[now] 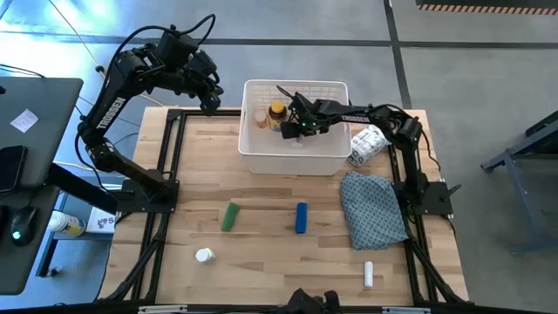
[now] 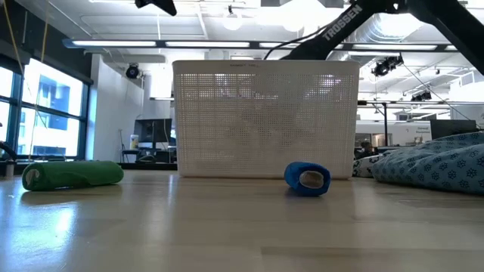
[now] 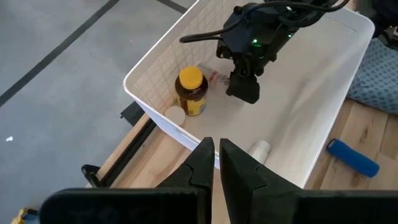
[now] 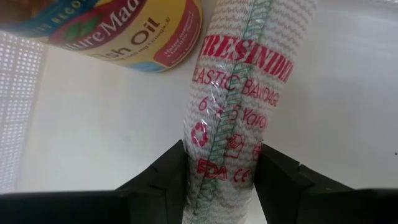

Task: Pick & place medical supplies in basket/bin
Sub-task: Put the white bandage into the white bin, then put the green bandage into the white bin

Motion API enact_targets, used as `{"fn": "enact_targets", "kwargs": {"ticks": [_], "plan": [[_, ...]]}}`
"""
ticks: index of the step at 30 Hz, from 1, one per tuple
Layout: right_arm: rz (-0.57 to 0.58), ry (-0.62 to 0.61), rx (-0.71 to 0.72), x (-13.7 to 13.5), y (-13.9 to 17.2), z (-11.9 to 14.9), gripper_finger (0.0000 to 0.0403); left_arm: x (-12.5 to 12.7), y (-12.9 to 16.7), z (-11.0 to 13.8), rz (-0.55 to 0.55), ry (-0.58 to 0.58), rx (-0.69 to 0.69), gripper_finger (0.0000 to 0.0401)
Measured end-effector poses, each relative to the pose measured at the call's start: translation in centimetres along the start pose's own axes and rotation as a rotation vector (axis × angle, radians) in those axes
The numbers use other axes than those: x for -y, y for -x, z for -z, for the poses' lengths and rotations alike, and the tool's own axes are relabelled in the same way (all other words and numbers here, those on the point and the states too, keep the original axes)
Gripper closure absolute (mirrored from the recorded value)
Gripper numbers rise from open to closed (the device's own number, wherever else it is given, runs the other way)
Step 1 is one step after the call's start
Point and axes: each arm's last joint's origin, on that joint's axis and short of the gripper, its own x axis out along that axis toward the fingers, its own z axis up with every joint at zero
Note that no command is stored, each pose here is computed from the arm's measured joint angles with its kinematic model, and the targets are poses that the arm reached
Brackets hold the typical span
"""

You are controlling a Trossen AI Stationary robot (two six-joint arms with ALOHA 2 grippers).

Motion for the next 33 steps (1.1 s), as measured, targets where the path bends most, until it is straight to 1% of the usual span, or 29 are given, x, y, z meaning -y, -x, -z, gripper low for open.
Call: {"fn": "enact_targets", "kwargs": {"ticks": [10,13,20,22,25,30,33], "plan": [[-0.016,0.004,0.003,-0.1,0.0,-0.1,0.0249,0.0,0.0,0.0,0.001,-0.008,0.002,0.0339],[-0.023,0.005,0.007,-0.2,0.0,-0.1,0.0229,0.0,-0.2,0.0,0.001,-0.010,-0.002,0.0339],[-0.060,0.004,-0.021,-0.3,0.2,-0.1,0.0159,0.0,-0.4,0.1,0.003,-0.016,-0.016,0.0339],[-0.073,0.004,-0.013,-0.5,0.8,-0.2,0.0149,0.0,-0.4,0.1,0.004,-0.031,-0.016,0.0339],[-0.095,0.007,0.016,-0.8,2.2,-0.4,0.0145,0.0,-0.4,0.1,0.008,-0.048,-0.016,0.0339],[-0.123,0.009,0.102,-1.2,5.5,-1.0,0.0144,0.0,-0.4,0.1,0.008,-0.085,-0.014,0.0339],[-0.166,0.016,0.144,-1.7,7.8,-1.0,0.0144,0.0,-0.4,0.1,0.009,-0.085,-0.014,0.0339]]}}
